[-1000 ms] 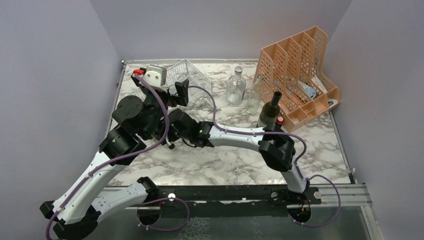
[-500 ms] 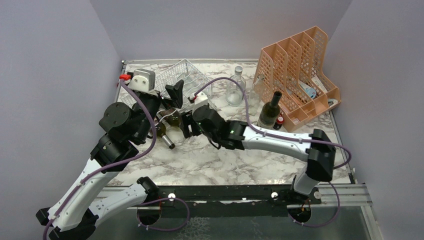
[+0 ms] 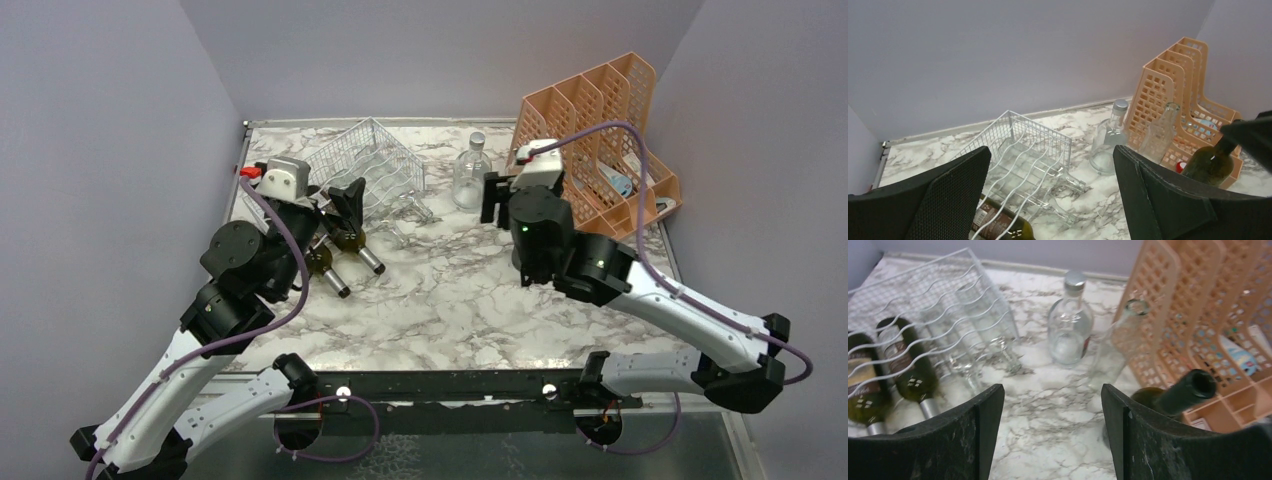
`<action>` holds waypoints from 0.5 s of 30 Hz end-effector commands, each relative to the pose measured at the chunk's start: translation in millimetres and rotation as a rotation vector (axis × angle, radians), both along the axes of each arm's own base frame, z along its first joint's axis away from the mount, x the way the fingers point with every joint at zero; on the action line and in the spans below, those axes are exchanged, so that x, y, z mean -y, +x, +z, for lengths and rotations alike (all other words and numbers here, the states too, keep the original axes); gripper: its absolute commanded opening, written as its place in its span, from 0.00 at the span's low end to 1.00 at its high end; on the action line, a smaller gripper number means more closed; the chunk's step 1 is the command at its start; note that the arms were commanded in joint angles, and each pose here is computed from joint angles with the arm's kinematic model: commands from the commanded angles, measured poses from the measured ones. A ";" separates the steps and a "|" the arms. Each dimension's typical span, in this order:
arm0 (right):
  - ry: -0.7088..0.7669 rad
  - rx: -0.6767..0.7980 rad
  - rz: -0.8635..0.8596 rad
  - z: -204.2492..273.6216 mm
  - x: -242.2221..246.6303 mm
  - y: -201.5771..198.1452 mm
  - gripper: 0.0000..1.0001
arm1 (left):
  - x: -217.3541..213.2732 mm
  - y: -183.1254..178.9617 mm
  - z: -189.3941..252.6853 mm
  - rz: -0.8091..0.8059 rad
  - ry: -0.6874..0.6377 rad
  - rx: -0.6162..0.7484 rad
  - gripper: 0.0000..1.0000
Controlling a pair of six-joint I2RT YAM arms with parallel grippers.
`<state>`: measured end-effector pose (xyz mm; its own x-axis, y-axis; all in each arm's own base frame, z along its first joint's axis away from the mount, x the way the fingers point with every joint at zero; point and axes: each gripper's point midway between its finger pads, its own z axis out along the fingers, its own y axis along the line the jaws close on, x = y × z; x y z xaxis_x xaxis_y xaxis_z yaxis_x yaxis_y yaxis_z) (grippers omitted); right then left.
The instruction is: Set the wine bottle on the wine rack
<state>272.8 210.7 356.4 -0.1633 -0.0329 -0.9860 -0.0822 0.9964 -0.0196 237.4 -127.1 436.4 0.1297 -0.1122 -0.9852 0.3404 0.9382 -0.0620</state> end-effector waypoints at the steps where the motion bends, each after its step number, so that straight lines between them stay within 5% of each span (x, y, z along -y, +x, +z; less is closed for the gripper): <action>1: -0.021 0.066 -0.180 27.2 63.5 4.3 0.74 | 11.7 1.3 -9.8 -0.046 -0.008 -0.026 0.99; 15: -0.052 -0.182 -0.279 -40.0 124.1 57.5 0.72 | 47.6 14.4 -58.7 -0.134 -0.014 -0.139 0.99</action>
<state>326.4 80.6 345.4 -0.2571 -0.0238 -0.9661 0.2542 0.9628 -0.0914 250.9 -162.2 375.8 -0.0174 -0.0902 -0.9958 0.4088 0.9082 -0.0895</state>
